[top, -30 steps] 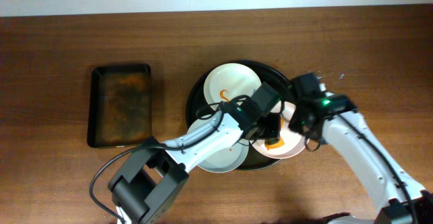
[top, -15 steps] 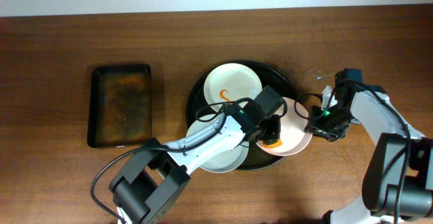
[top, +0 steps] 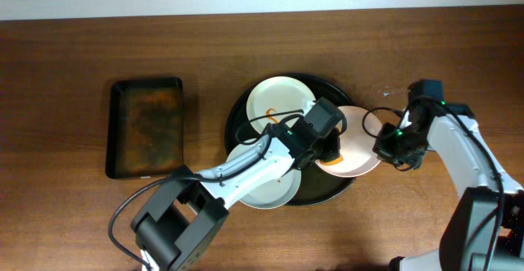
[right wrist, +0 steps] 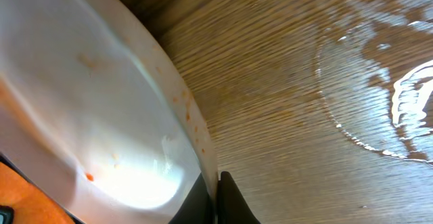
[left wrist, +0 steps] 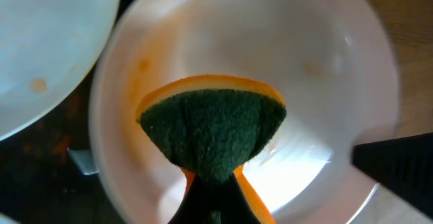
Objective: Clean dirty plates on tray and stack at the side
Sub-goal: 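Lift the right plate with the right gripper while the left sponge scrubs it, then carry the cleaned plate right and set it on the table with the right gripper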
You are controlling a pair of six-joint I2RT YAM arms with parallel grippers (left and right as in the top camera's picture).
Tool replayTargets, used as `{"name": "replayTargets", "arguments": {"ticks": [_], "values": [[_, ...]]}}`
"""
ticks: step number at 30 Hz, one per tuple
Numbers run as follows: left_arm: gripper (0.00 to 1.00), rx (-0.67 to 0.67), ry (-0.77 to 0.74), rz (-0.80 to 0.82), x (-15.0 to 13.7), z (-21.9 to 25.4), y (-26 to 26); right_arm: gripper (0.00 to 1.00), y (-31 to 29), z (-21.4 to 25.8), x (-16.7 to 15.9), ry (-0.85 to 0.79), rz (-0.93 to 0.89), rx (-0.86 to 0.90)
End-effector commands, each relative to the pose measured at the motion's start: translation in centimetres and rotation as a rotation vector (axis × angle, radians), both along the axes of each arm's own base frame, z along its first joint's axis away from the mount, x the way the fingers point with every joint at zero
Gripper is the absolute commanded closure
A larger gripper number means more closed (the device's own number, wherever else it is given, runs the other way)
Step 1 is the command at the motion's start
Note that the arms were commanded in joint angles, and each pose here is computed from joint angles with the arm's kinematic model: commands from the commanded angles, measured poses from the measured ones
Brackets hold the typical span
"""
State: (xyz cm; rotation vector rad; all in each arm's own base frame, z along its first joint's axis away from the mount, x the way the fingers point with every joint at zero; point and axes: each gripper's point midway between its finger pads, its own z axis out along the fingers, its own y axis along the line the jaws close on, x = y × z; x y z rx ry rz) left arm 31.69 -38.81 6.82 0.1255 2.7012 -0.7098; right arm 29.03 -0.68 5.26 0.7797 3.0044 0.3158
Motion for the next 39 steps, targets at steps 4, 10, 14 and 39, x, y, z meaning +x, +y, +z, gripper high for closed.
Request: {"name": "replayTargets", "arguments": {"ticks": [4,10,14,39], "values": [[1.0,0.004,-0.093,0.064,2.3,0.5,0.1,0.96,1.3,0.3,-0.3,0.025,-0.048,-0.068],[0.99,0.01,-0.01,-0.02,-0.3,-3.1,-1.9,0.96,1.3,0.3,-0.3,0.026,-0.048,-0.068],[0.99,0.112,0.045,-0.032,-2.4,-4.7,-0.6,0.96,1.3,0.3,-0.3,0.026,-0.048,-0.068],[1.0,0.362,-0.131,0.255,5.0,8.3,19.9,0.96,-2.2,8.6,2.7,-0.251,0.071,-0.329]]}}
